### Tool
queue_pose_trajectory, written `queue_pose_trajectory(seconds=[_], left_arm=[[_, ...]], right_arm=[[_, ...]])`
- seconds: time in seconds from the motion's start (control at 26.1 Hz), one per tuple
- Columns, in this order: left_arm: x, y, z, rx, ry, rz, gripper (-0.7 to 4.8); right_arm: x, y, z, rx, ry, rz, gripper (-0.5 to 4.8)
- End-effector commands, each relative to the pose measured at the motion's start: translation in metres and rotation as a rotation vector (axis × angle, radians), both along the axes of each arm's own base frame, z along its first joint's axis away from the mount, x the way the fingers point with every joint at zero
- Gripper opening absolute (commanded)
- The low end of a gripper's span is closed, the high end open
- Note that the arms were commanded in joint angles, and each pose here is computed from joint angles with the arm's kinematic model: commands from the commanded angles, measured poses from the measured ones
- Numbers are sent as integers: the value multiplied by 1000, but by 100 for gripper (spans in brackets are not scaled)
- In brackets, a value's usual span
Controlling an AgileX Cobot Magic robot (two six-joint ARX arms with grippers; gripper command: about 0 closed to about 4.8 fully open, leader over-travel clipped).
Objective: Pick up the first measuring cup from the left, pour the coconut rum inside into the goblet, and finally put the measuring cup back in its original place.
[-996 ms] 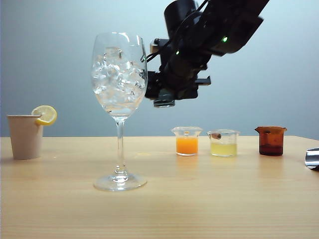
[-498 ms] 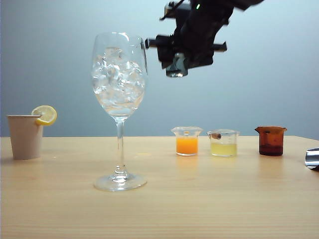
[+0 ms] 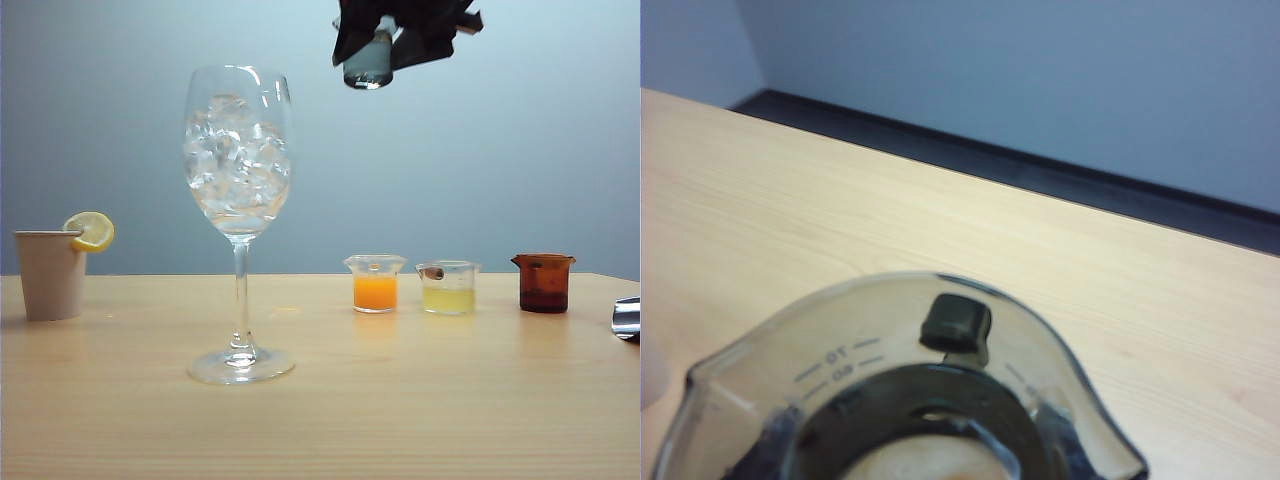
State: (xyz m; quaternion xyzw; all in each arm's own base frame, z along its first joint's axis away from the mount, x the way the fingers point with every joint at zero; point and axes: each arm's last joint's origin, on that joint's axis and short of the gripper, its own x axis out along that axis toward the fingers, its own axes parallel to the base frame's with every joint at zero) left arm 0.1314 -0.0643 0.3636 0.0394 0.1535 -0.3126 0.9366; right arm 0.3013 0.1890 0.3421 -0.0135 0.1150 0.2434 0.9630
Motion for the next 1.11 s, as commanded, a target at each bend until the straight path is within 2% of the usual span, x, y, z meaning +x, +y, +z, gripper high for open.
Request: queue_pose_trajectory(seconds=[0.04, 0.11, 0.19, 0.46, 0.61, 0.96, 1.11], left_arm=[[-1, 0, 3, -10, -19, -6, -6], [-1, 0, 3, -10, -20, -6, -6], [0, 0, 4, -12, -25, -6, -6], [0, 0, 4, -13, -25, -6, -6], [0, 0, 4, -12, -26, -6, -6], [0, 0, 4, -13, -25, -7, -6], [-1, -1, 4, -21, -21, -36, -6]], right_arm=[[-12, -7, 9, 9, -15, 24, 145], [-18, -12, 11, 6, -10, 26, 145], [-32, -20, 15, 23, -16, 73, 144], [-44, -24, 20, 41, -6, 164, 144], [-49, -17, 16, 29, 35, 224, 145], [-62, 1, 14, -12, 17, 317, 145], [-64, 3, 7, -58, 28, 312, 145]])
